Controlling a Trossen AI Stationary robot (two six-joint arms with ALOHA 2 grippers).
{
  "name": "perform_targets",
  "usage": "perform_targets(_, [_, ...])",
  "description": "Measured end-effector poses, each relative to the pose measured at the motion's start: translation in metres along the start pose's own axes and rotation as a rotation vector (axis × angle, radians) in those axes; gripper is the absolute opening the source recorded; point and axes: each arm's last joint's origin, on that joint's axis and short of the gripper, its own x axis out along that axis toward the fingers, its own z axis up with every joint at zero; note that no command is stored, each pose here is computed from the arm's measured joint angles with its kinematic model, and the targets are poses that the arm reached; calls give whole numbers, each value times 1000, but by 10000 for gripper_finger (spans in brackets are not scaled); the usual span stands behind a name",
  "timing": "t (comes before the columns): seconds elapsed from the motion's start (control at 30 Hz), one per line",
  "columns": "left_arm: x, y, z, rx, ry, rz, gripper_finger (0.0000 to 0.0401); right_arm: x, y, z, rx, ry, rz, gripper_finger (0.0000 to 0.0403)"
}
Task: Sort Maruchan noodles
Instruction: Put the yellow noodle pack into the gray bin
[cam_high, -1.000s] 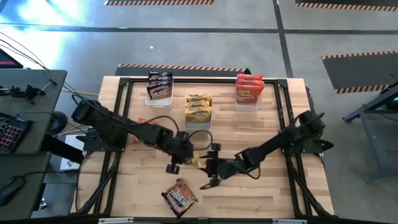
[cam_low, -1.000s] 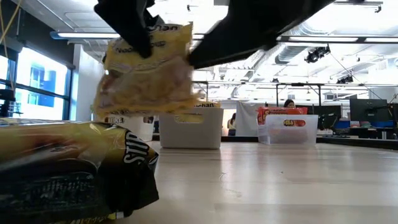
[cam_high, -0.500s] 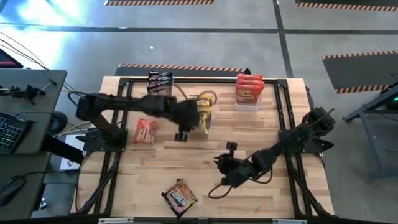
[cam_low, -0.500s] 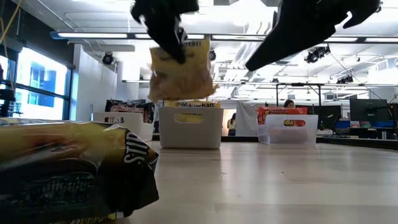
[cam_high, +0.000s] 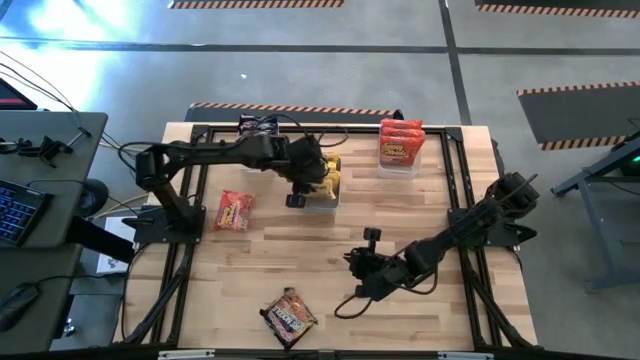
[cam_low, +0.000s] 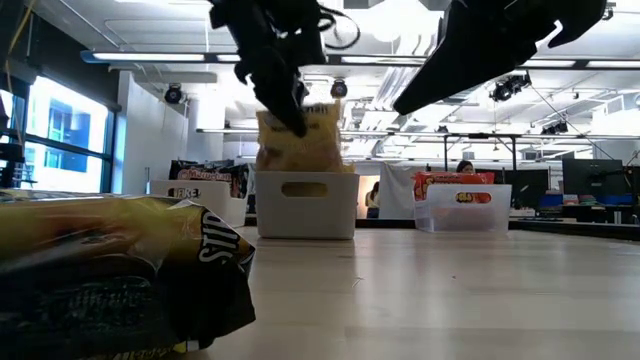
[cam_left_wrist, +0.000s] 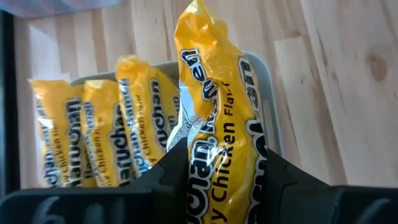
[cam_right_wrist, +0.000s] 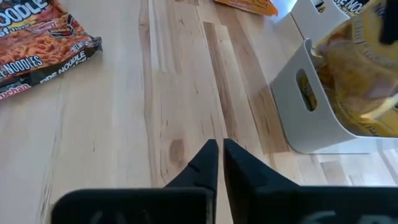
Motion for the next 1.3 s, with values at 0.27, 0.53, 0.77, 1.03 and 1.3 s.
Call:
perform_targets(0.27, [32, 4, 0, 17, 25, -11, 95, 0, 0, 0, 3, 3, 3, 2])
perform_targets(0.53, [54, 9, -5, -4, 53, -35, 95, 0, 0, 0, 2, 3, 3, 2])
perform_targets(0.77, [60, 9, -5, 1, 60, -36, 123, 0, 0, 0, 2, 4, 6, 2])
perform_targets(1.03, [53, 8, -4, 5, 56, -27, 185, 0, 1, -1, 2, 6, 13, 2])
perform_targets(1.3, [36, 13, -2, 16, 24, 17, 186, 1, 1, -1, 3, 7, 15, 2])
